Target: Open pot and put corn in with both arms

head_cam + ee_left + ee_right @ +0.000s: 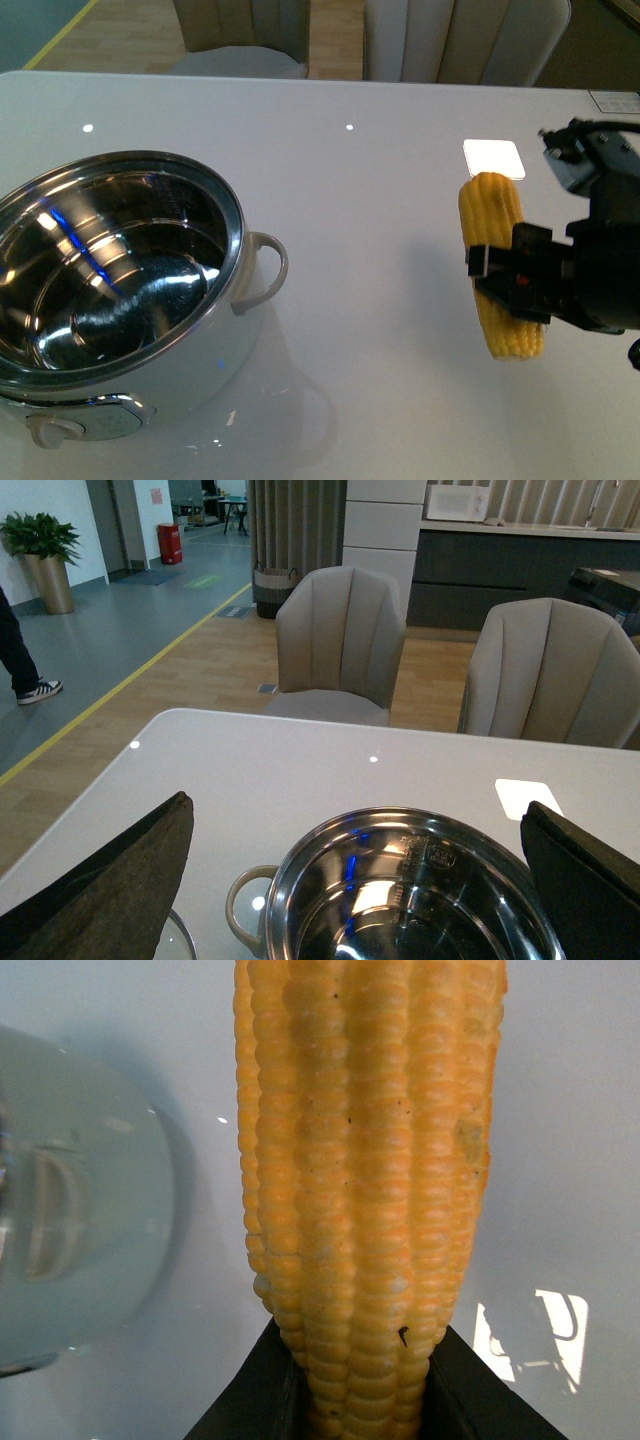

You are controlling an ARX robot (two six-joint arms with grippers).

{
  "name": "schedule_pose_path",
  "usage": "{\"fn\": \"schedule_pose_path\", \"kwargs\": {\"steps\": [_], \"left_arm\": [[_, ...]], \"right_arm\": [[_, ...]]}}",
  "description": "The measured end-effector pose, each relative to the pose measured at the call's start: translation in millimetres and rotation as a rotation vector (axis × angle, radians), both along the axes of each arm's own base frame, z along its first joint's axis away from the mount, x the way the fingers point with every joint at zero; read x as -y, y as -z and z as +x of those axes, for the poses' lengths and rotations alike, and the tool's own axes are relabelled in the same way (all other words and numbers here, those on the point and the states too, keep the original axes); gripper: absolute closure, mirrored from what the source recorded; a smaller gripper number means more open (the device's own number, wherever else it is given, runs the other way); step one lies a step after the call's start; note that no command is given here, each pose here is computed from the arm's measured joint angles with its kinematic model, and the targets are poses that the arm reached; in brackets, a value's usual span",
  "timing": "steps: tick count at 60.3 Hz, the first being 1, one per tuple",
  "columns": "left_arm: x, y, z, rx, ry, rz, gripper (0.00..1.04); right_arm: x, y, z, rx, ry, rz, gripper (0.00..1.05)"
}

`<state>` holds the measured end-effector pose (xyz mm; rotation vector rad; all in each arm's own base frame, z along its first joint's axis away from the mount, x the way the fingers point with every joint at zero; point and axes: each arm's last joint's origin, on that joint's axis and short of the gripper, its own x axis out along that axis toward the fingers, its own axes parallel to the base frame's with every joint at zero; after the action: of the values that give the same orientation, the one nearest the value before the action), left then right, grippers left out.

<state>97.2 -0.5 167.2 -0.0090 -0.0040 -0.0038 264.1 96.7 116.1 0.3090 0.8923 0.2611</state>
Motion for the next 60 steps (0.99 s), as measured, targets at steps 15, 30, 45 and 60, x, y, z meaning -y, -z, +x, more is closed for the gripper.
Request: {"fn": "schedule_pose_path", "kwargs": {"steps": [15, 30, 45, 60], "left_arm": [[0.0, 0.0, 0.0, 0.0, 0.0, 0.0, 0.07], [0.0, 0.0, 0.0, 0.0, 0.0, 0.0, 0.07], [0.0, 0.0, 0.0, 0.0, 0.0, 0.0, 0.07], [0.0, 0.0, 0.0, 0.0, 0.0, 0.0, 0.07]], "right_arm": [[-37.7, -53.5, 13.3, 0.075, -0.019, 0.182, 0.87], [-103.3, -76.6, 32.2, 0.052, -0.068, 0.32, 0.88], [-171.5, -56.1, 45.4, -0.074, -0.115, 0.357, 0.9], [-217.4, -32.7, 46.5, -0.166, -0.162, 0.349, 0.9]]}}
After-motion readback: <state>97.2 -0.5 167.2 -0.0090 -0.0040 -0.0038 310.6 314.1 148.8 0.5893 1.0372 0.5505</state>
